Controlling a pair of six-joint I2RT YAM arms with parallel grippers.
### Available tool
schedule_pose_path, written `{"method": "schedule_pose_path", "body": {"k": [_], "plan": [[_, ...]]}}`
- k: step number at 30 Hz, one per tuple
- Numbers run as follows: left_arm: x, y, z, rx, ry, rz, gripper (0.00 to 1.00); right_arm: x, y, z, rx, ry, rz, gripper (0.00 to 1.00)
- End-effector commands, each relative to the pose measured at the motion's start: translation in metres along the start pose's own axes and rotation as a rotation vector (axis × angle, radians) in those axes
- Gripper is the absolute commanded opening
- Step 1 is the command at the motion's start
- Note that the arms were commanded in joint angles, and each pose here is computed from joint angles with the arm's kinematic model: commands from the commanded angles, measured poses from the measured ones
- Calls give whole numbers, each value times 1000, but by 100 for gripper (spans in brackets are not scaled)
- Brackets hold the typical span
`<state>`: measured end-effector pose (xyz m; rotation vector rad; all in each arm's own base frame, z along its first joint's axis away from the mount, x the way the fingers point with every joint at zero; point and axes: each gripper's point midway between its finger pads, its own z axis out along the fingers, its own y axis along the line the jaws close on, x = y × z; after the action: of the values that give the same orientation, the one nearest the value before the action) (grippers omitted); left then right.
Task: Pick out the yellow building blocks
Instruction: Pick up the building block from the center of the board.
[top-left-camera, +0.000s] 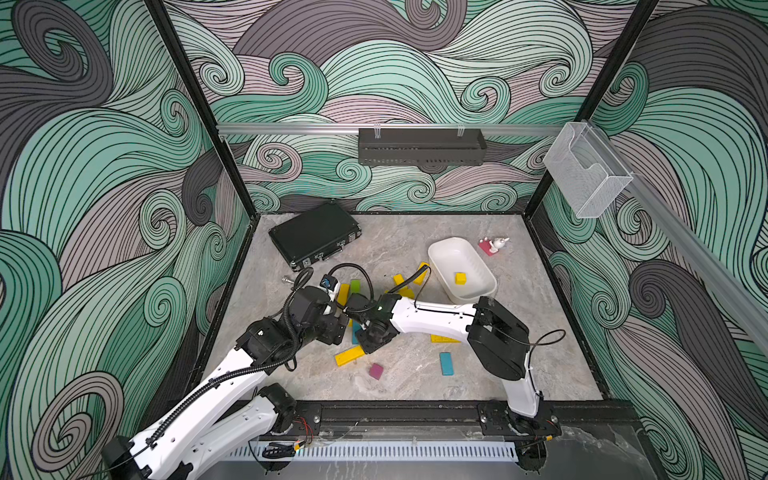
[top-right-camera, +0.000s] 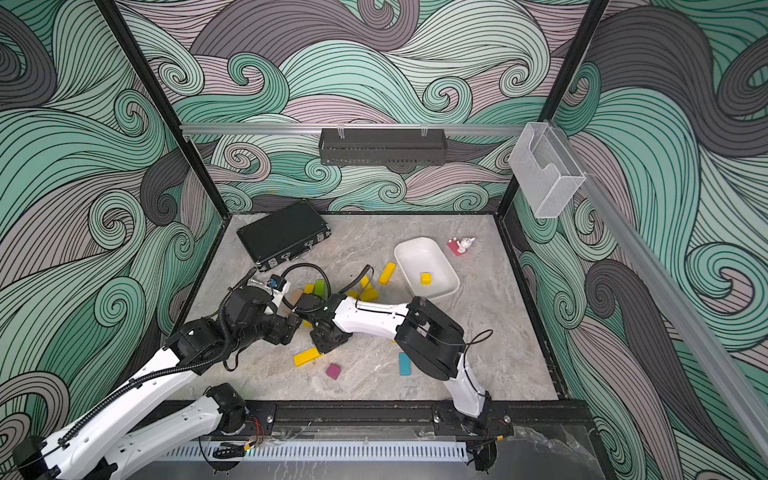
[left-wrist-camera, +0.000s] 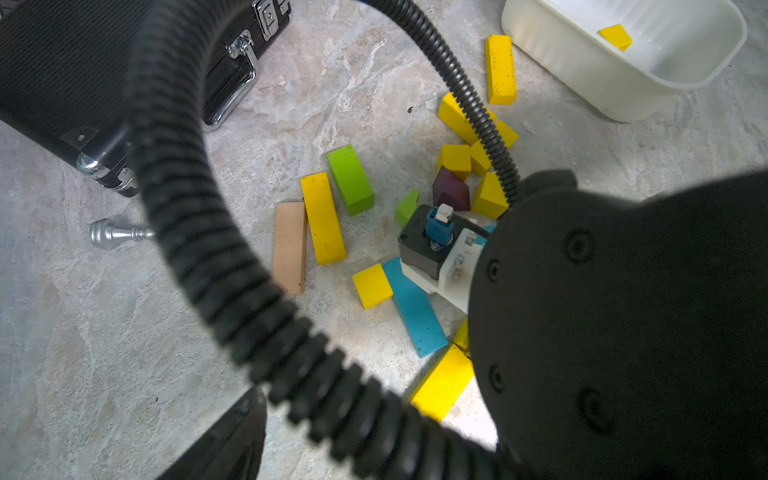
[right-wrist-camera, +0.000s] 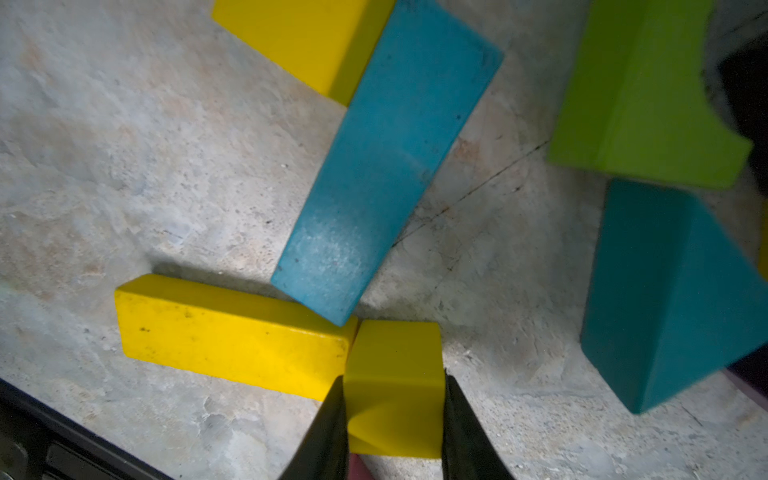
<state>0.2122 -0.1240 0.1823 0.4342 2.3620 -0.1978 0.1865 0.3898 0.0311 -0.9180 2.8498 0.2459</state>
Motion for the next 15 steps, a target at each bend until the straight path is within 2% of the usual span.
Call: {"method": "schedule_pose_path", "body": {"k": [1,15], "plan": [[-14,3,-2,-6,-53,-29,85,-3,0,-25,28,-47,-34,23],[-12,2,2,-7,-40,-29,85,-13,-7,-60,21,-130,-52,20]]}}
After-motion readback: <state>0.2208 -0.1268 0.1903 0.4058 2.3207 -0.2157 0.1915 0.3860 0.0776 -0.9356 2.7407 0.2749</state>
